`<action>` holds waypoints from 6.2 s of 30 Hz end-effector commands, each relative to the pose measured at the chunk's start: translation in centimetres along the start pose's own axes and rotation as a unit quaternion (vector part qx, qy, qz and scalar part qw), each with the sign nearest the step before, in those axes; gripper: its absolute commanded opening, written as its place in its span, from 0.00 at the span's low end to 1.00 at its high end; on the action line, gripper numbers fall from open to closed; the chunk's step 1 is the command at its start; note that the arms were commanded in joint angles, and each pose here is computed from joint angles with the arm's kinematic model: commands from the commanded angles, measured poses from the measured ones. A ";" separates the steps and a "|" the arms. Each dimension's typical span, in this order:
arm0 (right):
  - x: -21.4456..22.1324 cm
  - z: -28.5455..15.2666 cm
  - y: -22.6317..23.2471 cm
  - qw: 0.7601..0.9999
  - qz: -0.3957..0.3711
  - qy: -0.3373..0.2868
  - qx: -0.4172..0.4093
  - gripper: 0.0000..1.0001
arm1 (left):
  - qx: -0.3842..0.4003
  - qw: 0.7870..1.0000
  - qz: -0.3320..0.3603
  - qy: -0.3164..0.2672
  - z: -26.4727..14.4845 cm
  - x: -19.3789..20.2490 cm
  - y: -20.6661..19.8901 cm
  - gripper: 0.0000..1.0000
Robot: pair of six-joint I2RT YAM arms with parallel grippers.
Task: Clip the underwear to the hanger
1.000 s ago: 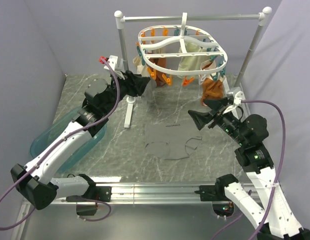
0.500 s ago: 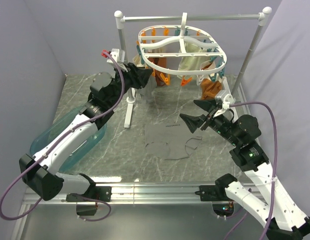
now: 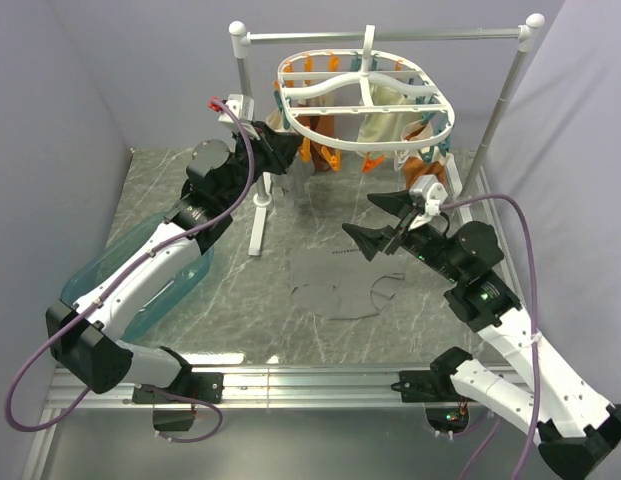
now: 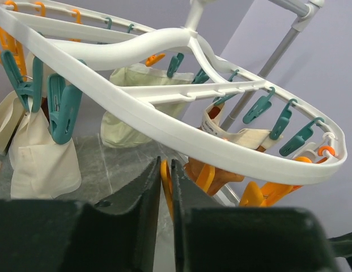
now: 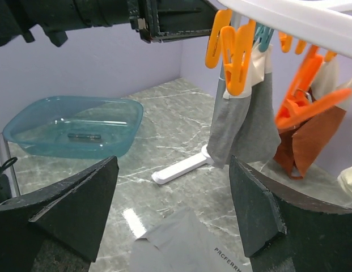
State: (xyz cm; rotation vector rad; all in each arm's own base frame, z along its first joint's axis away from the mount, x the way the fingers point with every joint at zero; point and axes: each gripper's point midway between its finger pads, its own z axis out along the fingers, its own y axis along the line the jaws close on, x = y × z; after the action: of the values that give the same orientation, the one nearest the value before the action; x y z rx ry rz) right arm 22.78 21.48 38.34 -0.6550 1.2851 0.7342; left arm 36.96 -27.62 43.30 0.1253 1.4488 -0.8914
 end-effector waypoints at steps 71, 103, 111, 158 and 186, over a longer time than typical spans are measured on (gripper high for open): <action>-2.4 13.5 -1.7 0.991 -0.089 -0.090 0.051 0.00 | 0.115 0.988 -0.022 0.098 -7.2 0.2 -4.5 0.61; -2.0 13.6 -0.9 0.993 -0.070 -0.083 0.034 0.00 | 0.113 0.993 -0.017 0.007 -2.6 -1.0 -4.4 0.42; -1.7 13.7 -0.8 0.994 -0.063 -0.080 0.038 0.09 | 0.109 0.993 -0.048 0.013 -2.6 -0.4 -4.5 0.11; -1.2 14.9 -2.1 0.994 -0.082 -0.064 0.041 0.00 | 0.111 0.991 -0.079 -0.010 -1.9 0.2 -4.3 0.41; 3.8 9.7 -0.6 0.997 -0.070 0.022 -0.005 0.63 | 0.112 0.991 -0.066 -0.012 -1.8 0.0 -4.4 0.00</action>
State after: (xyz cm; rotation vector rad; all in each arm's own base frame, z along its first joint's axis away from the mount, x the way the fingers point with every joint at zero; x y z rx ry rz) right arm 31.46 29.72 36.41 -0.7027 1.2705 0.5771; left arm 33.37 -29.69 43.21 0.1679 1.4009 -1.1539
